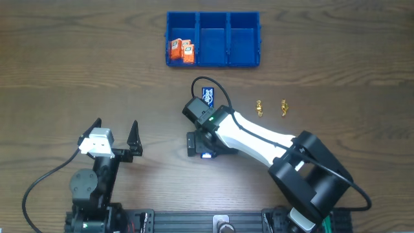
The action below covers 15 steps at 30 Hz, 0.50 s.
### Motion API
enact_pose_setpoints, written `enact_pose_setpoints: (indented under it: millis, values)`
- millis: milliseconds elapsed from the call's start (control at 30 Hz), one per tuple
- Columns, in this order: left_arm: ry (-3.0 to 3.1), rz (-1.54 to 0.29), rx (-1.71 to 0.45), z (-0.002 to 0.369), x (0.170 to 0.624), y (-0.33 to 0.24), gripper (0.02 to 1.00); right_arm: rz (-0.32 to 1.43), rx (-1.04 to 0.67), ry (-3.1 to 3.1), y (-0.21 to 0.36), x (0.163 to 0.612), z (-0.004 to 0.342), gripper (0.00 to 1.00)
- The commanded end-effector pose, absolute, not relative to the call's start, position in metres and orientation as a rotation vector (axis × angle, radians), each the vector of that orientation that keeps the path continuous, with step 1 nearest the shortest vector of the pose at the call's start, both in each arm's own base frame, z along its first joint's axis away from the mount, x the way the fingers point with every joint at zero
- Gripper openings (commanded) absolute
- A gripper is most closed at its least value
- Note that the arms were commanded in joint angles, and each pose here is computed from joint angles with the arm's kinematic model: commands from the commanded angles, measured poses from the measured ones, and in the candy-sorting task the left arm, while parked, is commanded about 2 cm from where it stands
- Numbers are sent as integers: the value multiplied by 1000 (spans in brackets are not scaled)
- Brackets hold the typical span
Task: Sort Candies Into Trays
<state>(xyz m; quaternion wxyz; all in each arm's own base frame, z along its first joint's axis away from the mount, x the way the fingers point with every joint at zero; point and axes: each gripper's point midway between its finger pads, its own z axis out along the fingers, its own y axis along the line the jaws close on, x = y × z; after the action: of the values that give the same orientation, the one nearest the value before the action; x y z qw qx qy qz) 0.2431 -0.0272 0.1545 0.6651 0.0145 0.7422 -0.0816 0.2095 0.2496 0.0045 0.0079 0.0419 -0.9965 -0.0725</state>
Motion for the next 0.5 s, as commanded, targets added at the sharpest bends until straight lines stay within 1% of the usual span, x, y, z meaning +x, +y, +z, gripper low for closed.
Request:
enact_pose_setpoints:
  millis: [33, 100, 167, 400, 500]
  values:
    - [1722, -196, 44, 139, 242, -29, 996, -199, 110, -3143, 255, 214, 0, 998]
    - [1722, -196, 44, 139, 242, -29, 996, -188, 96, -3141, 254, 213, -3, 939]
    - [1722, -196, 44, 139, 242, -29, 998, -183, 96, -3138, 254, 213, -5, 840]
    - [1722, -196, 44, 139, 242, -29, 998, -153, 76, -3168, 256, 214, -5, 606]
    - [1722, -196, 44, 139, 242, -29, 998, -157, 83, -3169, 258, 213, -5, 463]
